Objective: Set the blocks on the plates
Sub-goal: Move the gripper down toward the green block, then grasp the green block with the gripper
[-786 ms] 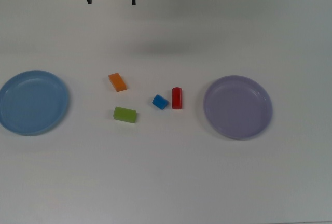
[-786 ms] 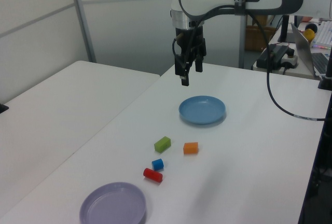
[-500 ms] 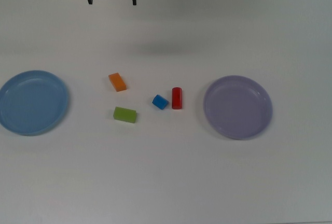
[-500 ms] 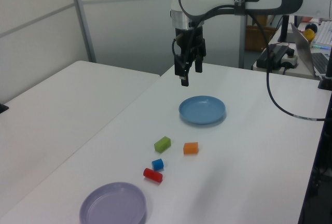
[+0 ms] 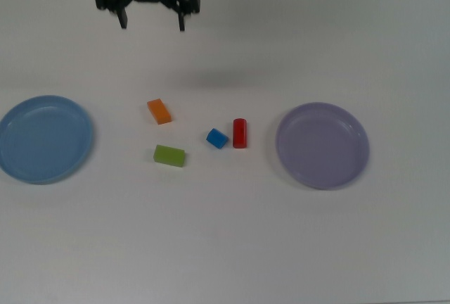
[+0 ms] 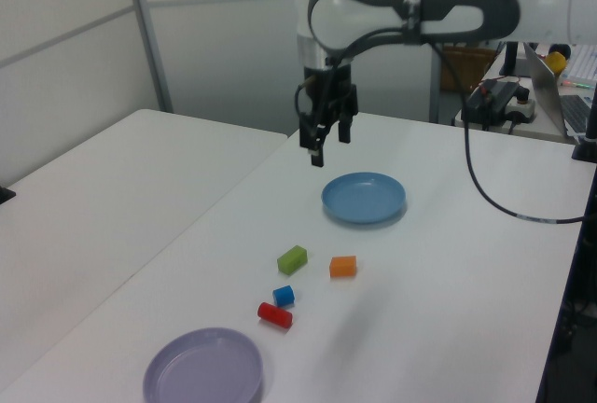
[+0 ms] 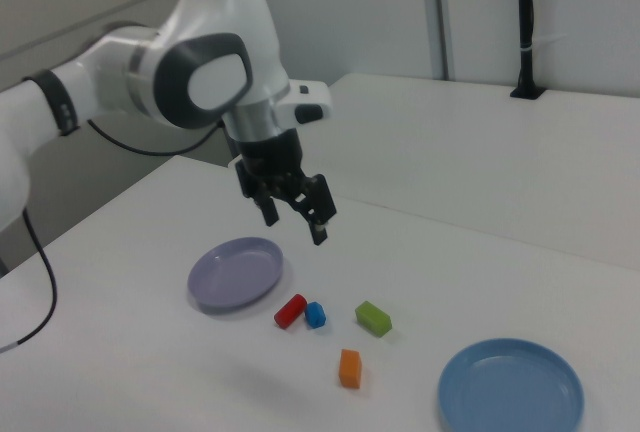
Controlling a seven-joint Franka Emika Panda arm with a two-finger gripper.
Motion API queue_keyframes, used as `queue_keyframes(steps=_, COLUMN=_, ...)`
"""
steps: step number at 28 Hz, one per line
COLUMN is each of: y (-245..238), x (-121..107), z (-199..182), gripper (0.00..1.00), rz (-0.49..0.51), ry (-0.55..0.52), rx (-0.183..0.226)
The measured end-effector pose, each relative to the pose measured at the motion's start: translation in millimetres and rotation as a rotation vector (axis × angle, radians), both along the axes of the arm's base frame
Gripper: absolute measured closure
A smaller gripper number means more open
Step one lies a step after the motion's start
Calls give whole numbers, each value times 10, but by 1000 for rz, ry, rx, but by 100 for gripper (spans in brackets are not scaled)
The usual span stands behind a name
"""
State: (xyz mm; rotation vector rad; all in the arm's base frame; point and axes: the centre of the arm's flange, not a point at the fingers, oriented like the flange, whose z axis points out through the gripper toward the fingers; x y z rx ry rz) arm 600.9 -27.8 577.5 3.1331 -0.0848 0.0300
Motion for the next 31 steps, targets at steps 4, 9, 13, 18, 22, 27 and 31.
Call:
queue_keyframes(steps=4, y=-3, x=210, z=-280, gripper=0, rz=-20, ry=-18, rx=-6)
queue_keyframes(steps=9, y=-8, x=415, z=-713, gripper=0, rz=-27, ry=4, rx=-14)
queue_keyframes(steps=13, y=-20, x=569, z=-1019, gripper=0, rz=-29, ry=-3, rx=-21)
queue_keyframes(steps=18, y=-31, x=738, z=-1378, gripper=0, rz=-34, ry=-23, rx=-29)
queue_keyframes(steps=22, y=-30, x=839, z=-1685, gripper=0, rz=-51, ry=-23, rx=-34)
queue_keyframes(steps=27, y=-29, x=906, z=-2044, gripper=0, rz=-60, ry=1, rx=-40)
queue_keyframes(steps=31, y=-28, x=917, z=-2205, gripper=0, rz=-60, ry=22, rx=-42)
